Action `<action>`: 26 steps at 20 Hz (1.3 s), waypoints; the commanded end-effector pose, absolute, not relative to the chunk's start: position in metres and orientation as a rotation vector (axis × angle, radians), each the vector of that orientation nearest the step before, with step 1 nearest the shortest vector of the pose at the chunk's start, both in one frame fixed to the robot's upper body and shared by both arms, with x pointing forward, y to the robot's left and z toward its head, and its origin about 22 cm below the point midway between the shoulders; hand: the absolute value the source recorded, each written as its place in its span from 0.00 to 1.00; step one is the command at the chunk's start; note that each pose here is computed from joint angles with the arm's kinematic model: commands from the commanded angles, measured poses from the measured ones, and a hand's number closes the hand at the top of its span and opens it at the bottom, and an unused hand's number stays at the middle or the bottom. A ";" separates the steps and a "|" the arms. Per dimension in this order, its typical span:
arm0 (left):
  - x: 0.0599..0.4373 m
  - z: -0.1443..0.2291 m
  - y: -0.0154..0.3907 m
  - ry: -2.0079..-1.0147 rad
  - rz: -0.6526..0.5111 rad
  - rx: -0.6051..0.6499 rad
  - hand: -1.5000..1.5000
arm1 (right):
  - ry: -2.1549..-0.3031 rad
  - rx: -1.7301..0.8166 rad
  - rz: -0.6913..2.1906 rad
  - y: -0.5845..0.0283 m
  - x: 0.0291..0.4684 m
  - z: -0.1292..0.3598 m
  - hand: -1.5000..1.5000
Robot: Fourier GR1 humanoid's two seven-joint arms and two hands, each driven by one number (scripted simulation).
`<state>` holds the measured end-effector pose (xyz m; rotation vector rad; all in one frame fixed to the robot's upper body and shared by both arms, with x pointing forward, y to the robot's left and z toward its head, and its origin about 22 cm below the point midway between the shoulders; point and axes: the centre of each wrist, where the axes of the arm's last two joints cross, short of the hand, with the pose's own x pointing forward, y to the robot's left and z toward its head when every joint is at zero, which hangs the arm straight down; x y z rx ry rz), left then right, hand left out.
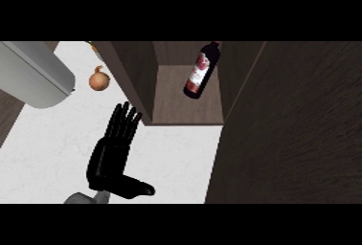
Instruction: Pick up the wine, place it into the cabinet and close the cabinet
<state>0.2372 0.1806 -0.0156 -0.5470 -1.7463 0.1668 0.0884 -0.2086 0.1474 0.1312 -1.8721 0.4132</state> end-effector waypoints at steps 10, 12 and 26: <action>0.227 0.005 0.283 -1.851 0.167 -0.433 0.00 | -1.775 0.560 0.670 -0.199 0.057 0.189 1.00; 0.219 0.000 0.298 -1.855 0.154 -0.415 0.00 | -1.785 0.562 0.645 -0.192 0.059 0.174 1.00; 0.215 0.014 0.349 -1.861 0.147 -0.405 0.00 | -1.796 0.631 0.683 -0.180 0.059 0.190 1.00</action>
